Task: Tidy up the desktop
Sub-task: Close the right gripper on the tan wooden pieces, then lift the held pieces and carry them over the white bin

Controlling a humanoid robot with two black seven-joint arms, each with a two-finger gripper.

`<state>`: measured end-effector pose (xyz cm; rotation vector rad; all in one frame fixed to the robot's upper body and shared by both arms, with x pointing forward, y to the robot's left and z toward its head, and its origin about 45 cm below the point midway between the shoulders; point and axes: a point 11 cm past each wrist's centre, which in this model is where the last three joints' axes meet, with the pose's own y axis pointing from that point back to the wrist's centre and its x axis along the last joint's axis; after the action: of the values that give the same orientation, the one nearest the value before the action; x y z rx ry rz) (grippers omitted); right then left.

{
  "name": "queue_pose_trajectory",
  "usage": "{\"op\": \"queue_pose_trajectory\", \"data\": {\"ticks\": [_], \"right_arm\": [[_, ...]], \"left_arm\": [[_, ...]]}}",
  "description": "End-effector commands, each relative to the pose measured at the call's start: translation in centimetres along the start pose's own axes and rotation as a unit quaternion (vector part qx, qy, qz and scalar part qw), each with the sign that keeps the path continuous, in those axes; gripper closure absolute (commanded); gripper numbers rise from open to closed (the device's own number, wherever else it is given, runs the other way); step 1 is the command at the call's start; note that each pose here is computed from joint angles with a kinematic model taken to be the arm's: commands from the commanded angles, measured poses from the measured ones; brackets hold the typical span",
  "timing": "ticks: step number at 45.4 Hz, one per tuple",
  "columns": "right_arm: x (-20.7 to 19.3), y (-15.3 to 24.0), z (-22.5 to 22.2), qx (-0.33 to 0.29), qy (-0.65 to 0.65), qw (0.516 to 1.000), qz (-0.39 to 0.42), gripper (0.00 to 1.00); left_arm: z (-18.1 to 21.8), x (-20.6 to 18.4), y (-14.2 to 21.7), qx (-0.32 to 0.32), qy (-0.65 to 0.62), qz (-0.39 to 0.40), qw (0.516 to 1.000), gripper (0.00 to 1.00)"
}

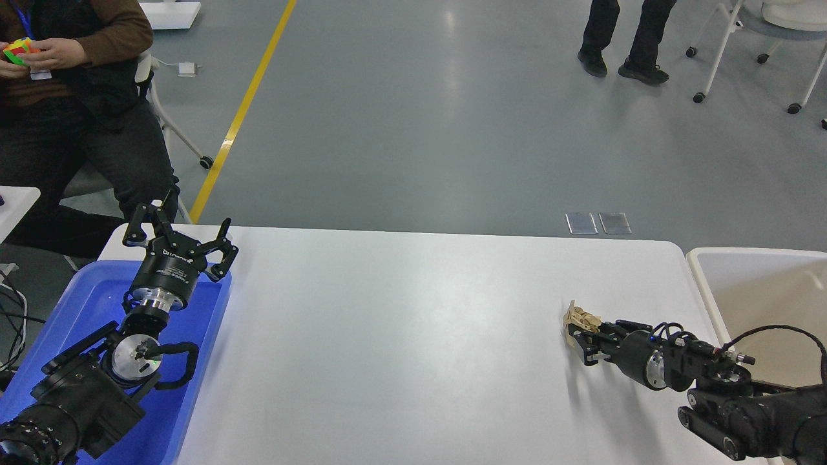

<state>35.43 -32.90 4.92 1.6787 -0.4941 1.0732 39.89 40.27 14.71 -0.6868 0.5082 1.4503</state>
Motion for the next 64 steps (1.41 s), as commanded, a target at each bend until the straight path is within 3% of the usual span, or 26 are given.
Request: {"op": "queue_pose_trajectory", "data": {"ticks": [1, 20, 47, 58, 64], "right_arm": [[0.2, 0.1, 0.1, 0.002, 0.004, 1.0, 0.005, 1.0], [2.1, 0.7, 0.7, 0.023, -0.023, 0.999, 0.018, 1.0], [22.1, 11.3, 5.7, 0.043, -0.025, 0.995, 0.083, 1.0], [24.0, 12.8, 7.0, 0.026, -0.03, 0.995, 0.096, 1.0], [24.8, 13.9, 8.4, 0.015, -0.14, 0.979, 0.145, 1.0]], "left_arm": [[0.0, 0.0, 0.0, 0.0, 0.0, 0.001, 1.0, 0.0], [0.0, 0.0, 0.0, 0.0, 0.0, -0.001, 1.0, 0.0], [0.0, 0.0, 0.0, 0.0, 0.0, -0.001, 1.0, 0.0], [0.0, 0.0, 0.0, 0.0, 0.0, -0.001, 1.0, 0.0], [0.0, 0.0, 0.0, 0.0, 0.0, -0.001, 1.0, 0.0]]}}
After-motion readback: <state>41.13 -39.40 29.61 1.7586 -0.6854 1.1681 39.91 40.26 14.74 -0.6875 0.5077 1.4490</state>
